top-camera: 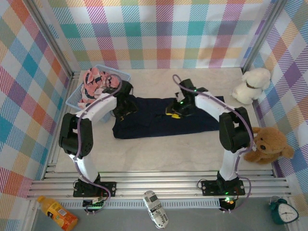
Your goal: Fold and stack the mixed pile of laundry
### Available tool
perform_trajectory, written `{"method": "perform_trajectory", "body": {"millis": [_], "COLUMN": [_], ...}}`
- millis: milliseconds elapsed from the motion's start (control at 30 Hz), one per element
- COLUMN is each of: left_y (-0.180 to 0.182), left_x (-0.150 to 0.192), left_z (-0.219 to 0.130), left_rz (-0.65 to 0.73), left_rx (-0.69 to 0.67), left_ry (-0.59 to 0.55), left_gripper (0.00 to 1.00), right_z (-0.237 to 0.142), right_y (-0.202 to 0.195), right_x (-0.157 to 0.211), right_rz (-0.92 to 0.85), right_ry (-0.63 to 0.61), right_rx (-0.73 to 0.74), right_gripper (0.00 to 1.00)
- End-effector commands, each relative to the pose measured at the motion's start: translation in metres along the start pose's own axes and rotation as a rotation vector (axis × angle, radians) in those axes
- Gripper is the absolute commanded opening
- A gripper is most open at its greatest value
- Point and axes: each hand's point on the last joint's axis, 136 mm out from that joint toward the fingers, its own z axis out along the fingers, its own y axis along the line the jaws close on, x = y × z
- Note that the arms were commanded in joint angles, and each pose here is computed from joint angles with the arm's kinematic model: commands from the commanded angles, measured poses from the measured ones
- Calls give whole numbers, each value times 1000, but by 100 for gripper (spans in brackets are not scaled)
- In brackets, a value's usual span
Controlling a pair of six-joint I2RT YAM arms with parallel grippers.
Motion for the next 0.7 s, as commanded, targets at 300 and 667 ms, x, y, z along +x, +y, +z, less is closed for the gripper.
{"method": "perform_trajectory", "body": {"millis": [300, 667], "left_y": [43, 38], "left_x": [2, 15], "left_z": [18, 36], "left_rz": [-20, -70], "left_rx": [45, 127], "left_ry": [53, 82], "left_gripper": [65, 62], "right_z": [83, 115], "right_y": [68, 60], "right_x": [35, 27], "right_rz": [-79, -16], "right_ry": [78, 12], "right_rx": [-78, 41], "right_gripper": [42, 46]}}
